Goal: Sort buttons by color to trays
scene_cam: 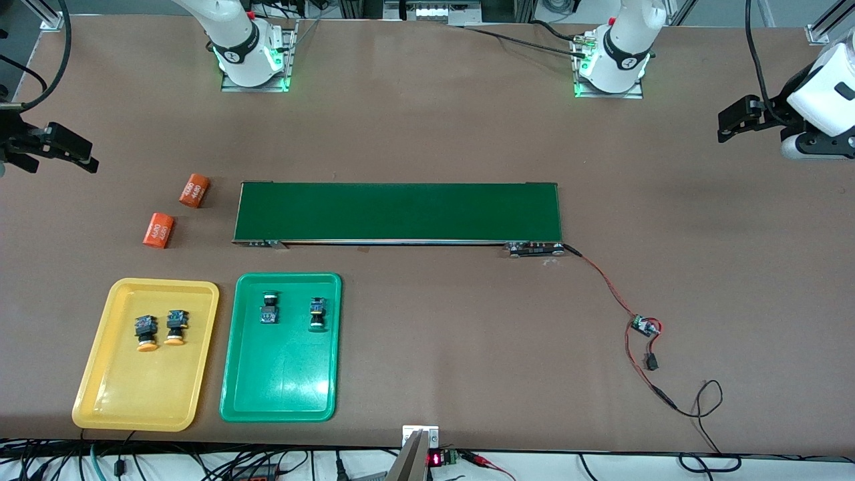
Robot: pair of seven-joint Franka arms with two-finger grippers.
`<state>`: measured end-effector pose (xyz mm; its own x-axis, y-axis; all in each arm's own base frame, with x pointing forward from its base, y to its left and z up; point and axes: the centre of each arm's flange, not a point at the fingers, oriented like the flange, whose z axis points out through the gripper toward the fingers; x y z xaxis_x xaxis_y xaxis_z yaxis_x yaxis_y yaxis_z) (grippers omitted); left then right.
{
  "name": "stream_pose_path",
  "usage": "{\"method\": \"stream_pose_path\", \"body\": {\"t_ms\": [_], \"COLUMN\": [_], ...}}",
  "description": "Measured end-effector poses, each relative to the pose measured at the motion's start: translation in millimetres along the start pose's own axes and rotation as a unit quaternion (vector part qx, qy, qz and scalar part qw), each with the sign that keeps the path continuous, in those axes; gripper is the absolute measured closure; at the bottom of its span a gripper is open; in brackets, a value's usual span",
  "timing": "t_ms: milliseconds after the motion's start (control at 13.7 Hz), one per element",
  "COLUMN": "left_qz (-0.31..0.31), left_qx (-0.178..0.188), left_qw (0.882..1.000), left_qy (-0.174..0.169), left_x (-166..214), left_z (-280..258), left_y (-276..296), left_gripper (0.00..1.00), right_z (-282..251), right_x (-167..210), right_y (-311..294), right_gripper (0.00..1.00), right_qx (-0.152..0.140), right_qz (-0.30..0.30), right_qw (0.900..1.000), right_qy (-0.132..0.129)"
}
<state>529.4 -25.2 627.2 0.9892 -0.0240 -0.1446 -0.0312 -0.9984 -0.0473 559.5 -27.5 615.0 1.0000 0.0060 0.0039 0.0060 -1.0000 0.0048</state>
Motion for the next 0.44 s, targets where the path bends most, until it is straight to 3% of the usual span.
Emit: {"method": "stream_pose_path", "body": {"t_ms": [437], "left_qz": [-0.002], "left_qx": [0.0], "left_qw": [1.0], "left_qy": [0.0], "left_x": [0.1], "left_z": [0.2], "left_y": [-2.2], "left_gripper": [0.0], "right_z": [-6.1], "right_x": [-2.4], "right_y": [0.5], "right_gripper": [0.0], "right_qx": [0.001], "right_qz": [0.0], "right_qw": [1.0], "right_qy": [0.005]}}
